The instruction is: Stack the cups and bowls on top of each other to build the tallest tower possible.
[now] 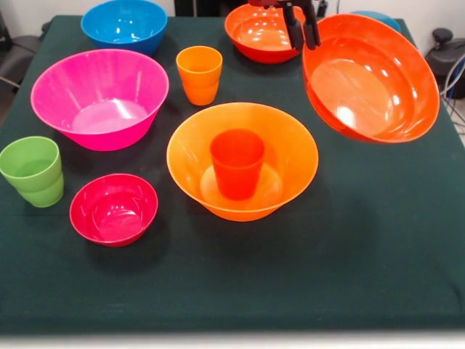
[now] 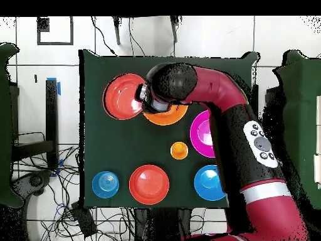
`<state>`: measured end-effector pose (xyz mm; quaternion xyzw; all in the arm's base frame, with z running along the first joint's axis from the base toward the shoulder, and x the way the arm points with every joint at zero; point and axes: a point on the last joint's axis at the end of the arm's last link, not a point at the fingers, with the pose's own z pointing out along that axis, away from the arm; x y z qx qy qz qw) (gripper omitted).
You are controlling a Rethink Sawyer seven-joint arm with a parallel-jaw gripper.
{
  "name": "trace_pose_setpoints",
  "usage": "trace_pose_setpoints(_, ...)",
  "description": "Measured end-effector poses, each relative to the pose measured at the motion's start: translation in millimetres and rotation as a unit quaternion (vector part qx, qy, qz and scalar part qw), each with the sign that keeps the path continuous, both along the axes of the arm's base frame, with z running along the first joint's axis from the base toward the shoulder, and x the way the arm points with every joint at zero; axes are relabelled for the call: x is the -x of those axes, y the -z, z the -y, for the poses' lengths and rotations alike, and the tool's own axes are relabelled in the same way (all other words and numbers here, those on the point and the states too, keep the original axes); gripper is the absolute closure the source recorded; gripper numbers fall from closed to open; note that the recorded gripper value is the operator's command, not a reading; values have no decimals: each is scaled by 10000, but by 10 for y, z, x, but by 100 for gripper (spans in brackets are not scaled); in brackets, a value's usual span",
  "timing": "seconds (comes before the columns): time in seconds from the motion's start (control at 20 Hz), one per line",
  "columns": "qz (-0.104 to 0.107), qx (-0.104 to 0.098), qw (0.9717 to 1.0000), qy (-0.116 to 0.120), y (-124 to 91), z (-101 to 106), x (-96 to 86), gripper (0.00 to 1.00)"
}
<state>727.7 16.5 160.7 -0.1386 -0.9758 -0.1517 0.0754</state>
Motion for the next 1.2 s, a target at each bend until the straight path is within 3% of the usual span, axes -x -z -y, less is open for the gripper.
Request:
trace_pose_setpoints(0.25,83,45,10000,4,-29,167,-69,100)
trace_pose_setpoints(0.7,40,28,10000,63,-19,438,-147,100)
trace_pose_setpoints(1.2,80,-50,10000,27,24,467,-204,100)
